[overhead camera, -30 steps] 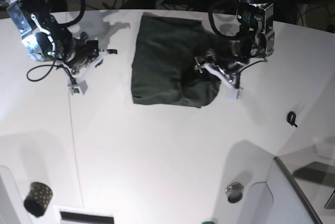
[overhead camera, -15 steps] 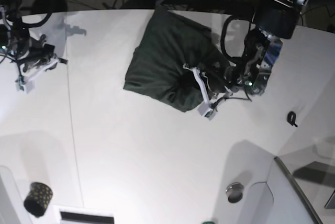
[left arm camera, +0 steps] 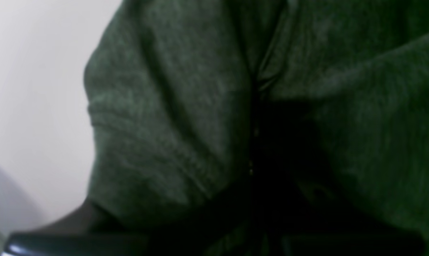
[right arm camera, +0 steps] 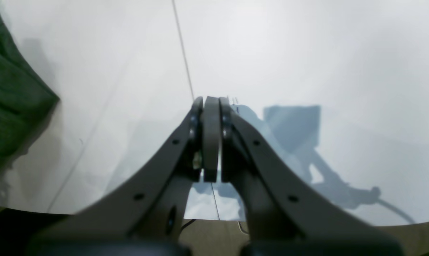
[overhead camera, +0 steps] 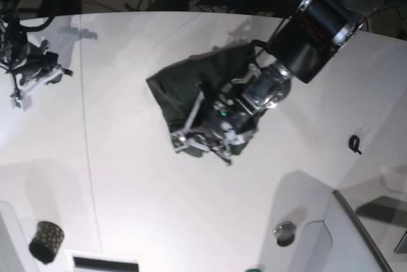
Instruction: Layout the t-shirt on the table in an organized manner, then fold the t-shirt properly
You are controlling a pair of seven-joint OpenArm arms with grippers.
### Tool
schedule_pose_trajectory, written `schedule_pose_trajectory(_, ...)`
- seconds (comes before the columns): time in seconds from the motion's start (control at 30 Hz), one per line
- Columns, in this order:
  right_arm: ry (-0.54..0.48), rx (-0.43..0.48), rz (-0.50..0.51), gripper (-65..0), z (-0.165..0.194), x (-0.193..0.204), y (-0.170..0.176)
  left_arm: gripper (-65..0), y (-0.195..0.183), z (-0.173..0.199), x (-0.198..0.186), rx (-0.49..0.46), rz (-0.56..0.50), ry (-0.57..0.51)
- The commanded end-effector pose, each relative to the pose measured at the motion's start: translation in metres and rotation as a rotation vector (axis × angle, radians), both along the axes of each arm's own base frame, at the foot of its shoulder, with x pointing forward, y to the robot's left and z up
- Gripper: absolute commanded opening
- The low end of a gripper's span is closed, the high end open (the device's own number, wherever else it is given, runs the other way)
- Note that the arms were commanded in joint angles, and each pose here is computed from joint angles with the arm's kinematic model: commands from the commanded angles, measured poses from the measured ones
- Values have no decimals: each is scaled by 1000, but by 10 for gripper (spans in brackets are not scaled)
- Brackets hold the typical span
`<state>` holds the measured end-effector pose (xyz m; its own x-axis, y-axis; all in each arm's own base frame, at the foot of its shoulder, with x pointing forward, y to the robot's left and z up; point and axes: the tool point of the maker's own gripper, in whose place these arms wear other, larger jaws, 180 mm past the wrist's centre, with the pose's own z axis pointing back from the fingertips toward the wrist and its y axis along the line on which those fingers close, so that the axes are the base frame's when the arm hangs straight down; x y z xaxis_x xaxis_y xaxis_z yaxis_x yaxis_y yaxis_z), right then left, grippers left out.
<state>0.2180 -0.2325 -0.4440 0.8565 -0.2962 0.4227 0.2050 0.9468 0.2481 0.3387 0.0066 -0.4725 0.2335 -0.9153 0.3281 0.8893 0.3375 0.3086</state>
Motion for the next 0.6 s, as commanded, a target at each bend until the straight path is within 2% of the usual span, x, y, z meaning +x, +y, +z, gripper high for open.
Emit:
schedule_pose_trajectory(0.0, -29, -14, 14, -644, 8, 5, -6, -650, -10, 3, 1, 13, -33, -13)
schedule_pose_trajectory(0.23, -14, -15, 11, -644, 4, -4, -6, -650, -57, 5, -16, 48, -187, -55)
schedule_pose_trajectory(0.57, -9, -15, 11, -644, 3, -6, -6, -650, -66, 6, -19, 31, -196, -52)
